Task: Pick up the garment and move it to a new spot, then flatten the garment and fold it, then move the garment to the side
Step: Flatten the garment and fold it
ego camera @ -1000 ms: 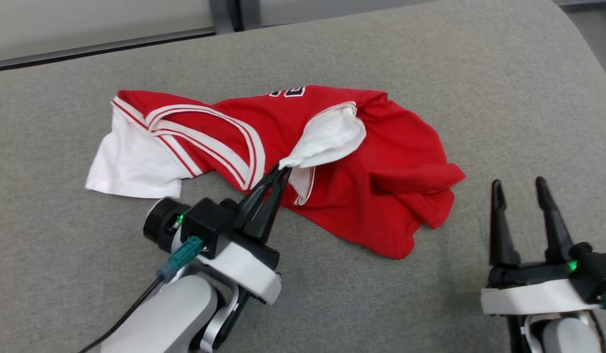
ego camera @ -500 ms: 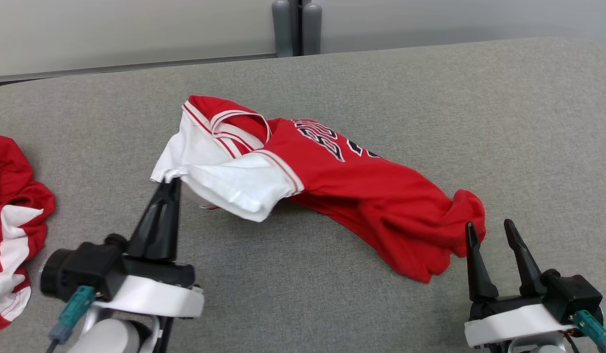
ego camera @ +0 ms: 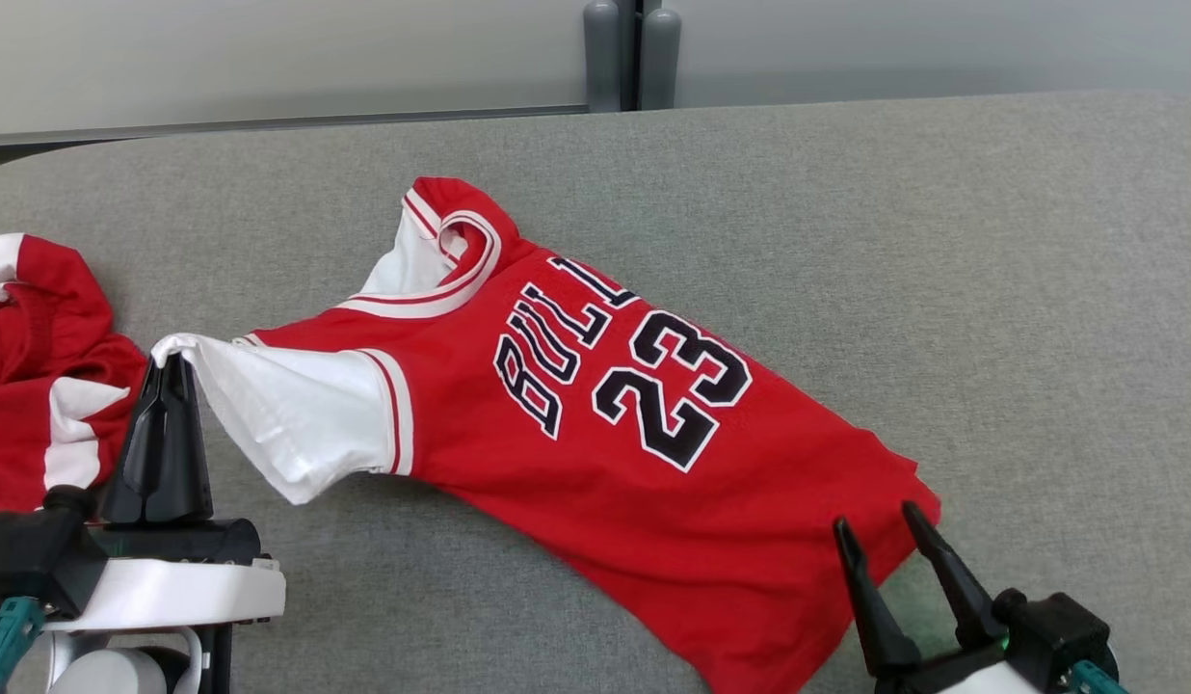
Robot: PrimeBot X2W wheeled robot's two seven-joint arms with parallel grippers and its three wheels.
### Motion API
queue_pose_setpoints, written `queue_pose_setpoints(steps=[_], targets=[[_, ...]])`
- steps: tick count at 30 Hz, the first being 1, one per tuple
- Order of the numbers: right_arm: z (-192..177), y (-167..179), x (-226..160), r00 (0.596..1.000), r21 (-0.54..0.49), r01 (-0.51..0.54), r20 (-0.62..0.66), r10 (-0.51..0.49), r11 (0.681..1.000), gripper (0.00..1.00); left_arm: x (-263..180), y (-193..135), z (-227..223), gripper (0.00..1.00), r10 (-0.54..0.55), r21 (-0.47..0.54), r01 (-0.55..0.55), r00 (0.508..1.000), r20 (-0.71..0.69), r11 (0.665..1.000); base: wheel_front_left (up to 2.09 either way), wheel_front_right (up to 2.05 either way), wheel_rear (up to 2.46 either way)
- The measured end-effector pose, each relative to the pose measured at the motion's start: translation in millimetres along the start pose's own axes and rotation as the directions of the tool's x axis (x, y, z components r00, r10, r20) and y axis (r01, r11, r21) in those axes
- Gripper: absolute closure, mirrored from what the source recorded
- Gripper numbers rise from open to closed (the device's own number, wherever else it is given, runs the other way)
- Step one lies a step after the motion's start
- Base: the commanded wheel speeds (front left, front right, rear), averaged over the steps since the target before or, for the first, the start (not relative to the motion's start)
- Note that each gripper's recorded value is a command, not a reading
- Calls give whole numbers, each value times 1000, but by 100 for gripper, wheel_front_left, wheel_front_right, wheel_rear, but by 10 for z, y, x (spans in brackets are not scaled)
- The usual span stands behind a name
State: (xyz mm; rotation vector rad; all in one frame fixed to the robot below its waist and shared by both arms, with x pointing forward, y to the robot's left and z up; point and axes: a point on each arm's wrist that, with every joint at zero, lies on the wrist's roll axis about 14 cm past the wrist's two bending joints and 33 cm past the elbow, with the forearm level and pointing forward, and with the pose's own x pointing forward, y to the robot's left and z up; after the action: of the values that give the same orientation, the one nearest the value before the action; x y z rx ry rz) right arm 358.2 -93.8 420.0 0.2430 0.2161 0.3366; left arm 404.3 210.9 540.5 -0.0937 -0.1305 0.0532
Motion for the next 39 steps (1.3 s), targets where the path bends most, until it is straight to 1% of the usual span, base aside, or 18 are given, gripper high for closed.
queue_pose_setpoints(steps=[5, 8, 11, 14, 16, 19, 20, 23, 27, 29, 30, 33, 34, 36, 37, 39], targets=[[-132, 185, -187, 991, -3, -114, -64, 114, 993, 0, 20, 43, -6, 100, 5, 1, -5, 1000, 9, 1000, 0, 0, 0], [-402, 369, -421, 960, 24, -214, -177, 215, 976, 0, 126, 93, 30, 100, 10, -1, -10, 999, 32, 1000, 0, 0, 0], [-622, 434, -599, 918, 70, -276, -276, 284, 959, 0, 245, 142, 27, 100, 13, 5, -13, 999, 44, 1000, 0, 0, 0], [-779, 459, -654, 876, 134, -301, -352, 330, 944, 0, 386, 137, 13, 100, -3, 14, 2, 998, 58, 1000, 0, 0, 0], [-836, 505, -628, 847, 173, -325, -385, 367, 930, 0, 478, 137, -10, 100, -11, 21, 10, 998, 62, 1000, 0, 0, 0], [-911, 636, -614, 802, 260, -341, -420, 424, 903, 0, 577, 134, -78, 100, -24, 37, 22, 998, 56, 999, 0, 0, 0], [-925, 655, -602, 793, 282, -341, -427, 435, 897, 0, 603, 135, -103, 100, -25, 41, 23, 998, 53, 999, 0, 0, 0], [-950, 663, -543, 779, 317, -340, -433, 454, 886, 0, 668, 134, -168, 100, -32, 47, 30, 999, 44, 998, 0, 0, 0], [-987, 626, -462, 790, 326, -325, -423, 444, 888, 0, 718, 101, -195, 100, -44, 47, 42, 998, 42, 998, 0, 0, 0], [-954, 626, -369, 811, 333, -314, -393, 433, 889, 73, 747, 76, -184, 100, -51, 45, 49, 998, 48, 998, 0, 0, 0], [-919, 612, -298, 826, 329, -309, -373, 423, 892, 100, 755, 63, -177, 100, -55, 45, 53, 997, 51, 998, 0, 0, 0], [-665, 552, 47, 880, 293, -308, -274, 388, 905, 100, 784, 31, -118, 100, -64, 44, 61, 996, 69, 997, 0, 0, 0], [-524, 487, 174, 904, 274, -299, -227, 364, 914, 100, 795, 19, -80, 100, -68, 46, 65, 994, 81, 997, 0, 0, 0], [-266, 275, 337, 938, 206, -274, -157, 308, 940, 100, 801, 13, -7, 100, -72, 48, 68, 992, 101, 997, 0, 0, 0], [-182, 151, 361, 949, 169, -256, -141, 280, 952, 100, 803, -2, 34, 100, -76, 51, 71, 991, 113, 996, 0, 0, 0], [58, 27, 430, 964, 119, -245, -79, 255, 962, 100, 805, -57, 116, 100, -91, 46, 86, 986, 137, 995, 0, 0, 0]])
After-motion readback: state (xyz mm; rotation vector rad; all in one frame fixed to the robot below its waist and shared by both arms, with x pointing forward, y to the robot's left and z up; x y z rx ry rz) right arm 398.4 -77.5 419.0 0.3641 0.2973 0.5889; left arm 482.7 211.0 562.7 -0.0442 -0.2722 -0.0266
